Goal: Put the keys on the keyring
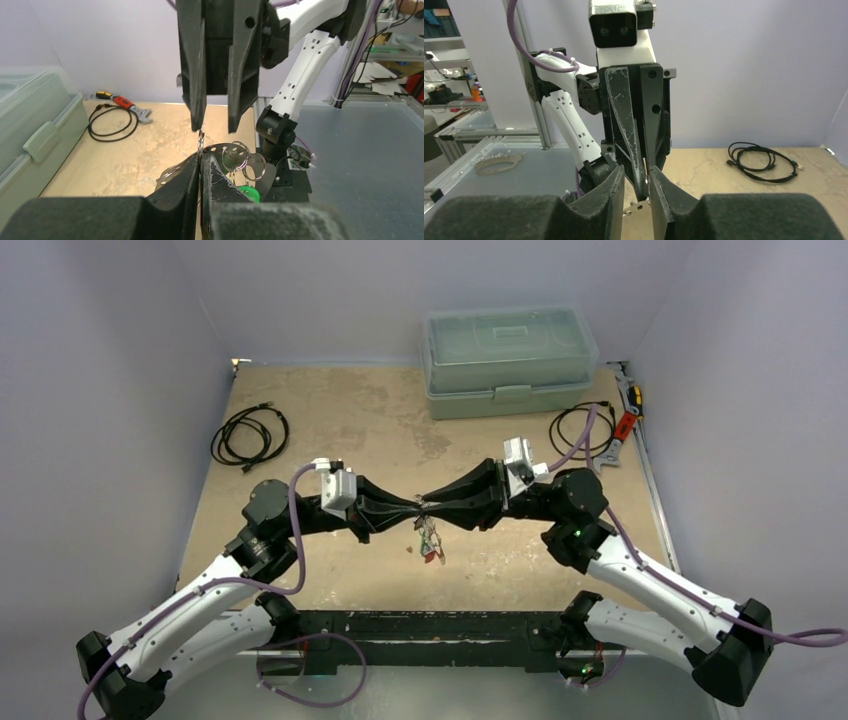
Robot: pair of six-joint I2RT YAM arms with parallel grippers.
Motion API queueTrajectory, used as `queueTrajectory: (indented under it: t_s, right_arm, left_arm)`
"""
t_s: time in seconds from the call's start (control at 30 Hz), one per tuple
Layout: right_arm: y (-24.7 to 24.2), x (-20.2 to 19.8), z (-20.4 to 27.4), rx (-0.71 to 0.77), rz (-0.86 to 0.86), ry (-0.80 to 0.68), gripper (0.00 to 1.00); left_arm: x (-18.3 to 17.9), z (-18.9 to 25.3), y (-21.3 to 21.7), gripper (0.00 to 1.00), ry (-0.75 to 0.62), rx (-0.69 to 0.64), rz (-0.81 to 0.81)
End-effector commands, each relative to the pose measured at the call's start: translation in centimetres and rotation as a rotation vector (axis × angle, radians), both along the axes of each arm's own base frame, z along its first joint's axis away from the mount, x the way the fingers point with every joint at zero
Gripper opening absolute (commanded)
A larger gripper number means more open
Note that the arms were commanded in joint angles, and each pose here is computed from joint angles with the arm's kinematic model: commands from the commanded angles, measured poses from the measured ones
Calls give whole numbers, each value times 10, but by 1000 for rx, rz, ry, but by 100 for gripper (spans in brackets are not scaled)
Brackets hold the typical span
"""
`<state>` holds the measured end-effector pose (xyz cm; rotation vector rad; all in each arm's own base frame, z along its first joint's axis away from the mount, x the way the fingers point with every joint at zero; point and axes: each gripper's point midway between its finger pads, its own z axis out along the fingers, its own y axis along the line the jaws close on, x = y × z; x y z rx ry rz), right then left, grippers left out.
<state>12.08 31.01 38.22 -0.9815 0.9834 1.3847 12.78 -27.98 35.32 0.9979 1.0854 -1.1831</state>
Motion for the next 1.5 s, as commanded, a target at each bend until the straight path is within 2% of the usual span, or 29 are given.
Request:
queueTrajectory:
  t_s: [0.0, 0.17, 0.37, 0.77, 1.47]
  right_arm:
    - [-10, 0, 25, 19, -67, -65, 31]
    - [-14, 8, 21, -54, -132, -78, 37]
    - [-17, 20, 8, -233, -190, -115, 39]
    - [-12, 18, -6, -428, -104, -122, 39]
    - [2, 27, -20, -462, -70, -110, 31]
  left_arm:
    - [6, 25, 6, 0, -76, -41, 53]
    - [6, 23, 6, 0, -76, -33, 55]
    - [7, 18, 5, 0, -76, -4, 50]
    - [11, 11, 2, 0, -66, 35, 53]
    - [13, 7, 2, 0, -55, 49, 63]
